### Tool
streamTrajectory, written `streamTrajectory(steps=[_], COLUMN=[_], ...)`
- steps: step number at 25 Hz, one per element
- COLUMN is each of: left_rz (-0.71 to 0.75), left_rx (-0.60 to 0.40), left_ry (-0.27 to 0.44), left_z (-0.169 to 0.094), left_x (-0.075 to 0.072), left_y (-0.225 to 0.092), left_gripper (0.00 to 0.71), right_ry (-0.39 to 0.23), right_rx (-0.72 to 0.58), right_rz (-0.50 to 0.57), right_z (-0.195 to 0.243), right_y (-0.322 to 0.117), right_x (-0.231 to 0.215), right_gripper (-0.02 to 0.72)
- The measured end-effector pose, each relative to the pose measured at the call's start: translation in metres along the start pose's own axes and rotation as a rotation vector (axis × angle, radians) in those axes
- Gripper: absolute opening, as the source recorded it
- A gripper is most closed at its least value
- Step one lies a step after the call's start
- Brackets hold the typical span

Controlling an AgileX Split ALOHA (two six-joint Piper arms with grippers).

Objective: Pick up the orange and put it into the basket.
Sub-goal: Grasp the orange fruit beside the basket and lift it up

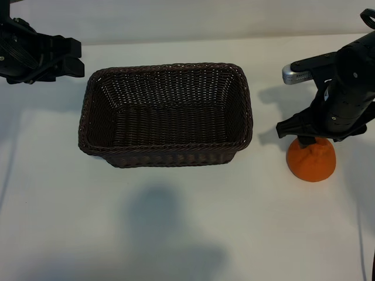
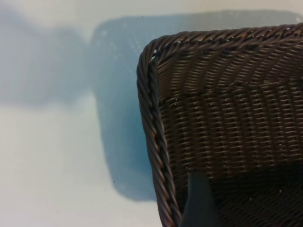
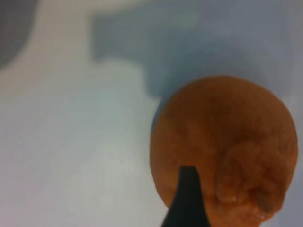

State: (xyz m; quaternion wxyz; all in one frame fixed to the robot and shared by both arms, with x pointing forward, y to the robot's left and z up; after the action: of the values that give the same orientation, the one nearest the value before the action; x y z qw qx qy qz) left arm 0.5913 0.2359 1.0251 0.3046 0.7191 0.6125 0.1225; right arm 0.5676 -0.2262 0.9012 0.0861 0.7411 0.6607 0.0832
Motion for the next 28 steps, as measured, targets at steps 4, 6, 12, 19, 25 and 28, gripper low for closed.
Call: streamTrajectory(steps=[4, 6, 12, 19, 25, 28], left_rz=[0.001, 0.001, 0.001, 0.001, 0.001, 0.001], left_rx=[0.001, 0.001, 0.015, 0.015, 0.015, 0.015], left_ry=[0.0, 0.0, -0.003, -0.004, -0.004, -0.004], left_z=[0.0, 0.0, 0.0, 0.0, 0.0, 0.0], left_x=[0.0001, 0.0001, -0.0005, -0.0005, -0.0005, -0.0005], left_y=[-0.0002, -0.0002, -0.0022, -0.0023, -0.0023, -0.0023], left_gripper=[0.548, 0.548, 0.547, 0.547, 0.547, 0.547], right_ry=[0.012, 0.015, 0.015, 0.014, 0.012, 0.012], right_rx=[-0.012, -0.014, -0.013, -0.011, -0.006, -0.004], right_rz=[0.007, 0.009, 0.008, 0.008, 0.008, 0.008], right_z=[0.0, 0.0, 0.0, 0.0003, 0.0006, 0.0006], right_y=[0.0019, 0.0021, 0.002, 0.0017, 0.001, 0.0007], right_x=[0.0018, 0.0022, 0.0022, 0.0022, 0.002, 0.0019], right_gripper=[0.523, 0.514, 0.51, 0.51, 0.51, 0.51])
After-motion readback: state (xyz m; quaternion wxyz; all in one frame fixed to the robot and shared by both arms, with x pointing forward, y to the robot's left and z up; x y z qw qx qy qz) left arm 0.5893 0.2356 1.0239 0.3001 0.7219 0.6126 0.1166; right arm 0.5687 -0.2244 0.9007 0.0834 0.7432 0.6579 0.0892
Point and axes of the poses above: a point on each arm's last joint axis where the gripper is mounted, z pointing out along that axis toward the gripper, x along the wrist's bending axis when the last joint is at zero, y = z × x, the point moved 6 cm from there along z, pointing out along that axis toward the gripper, and after that the axes turned 8 degrees about z, right-handed, at the moved point
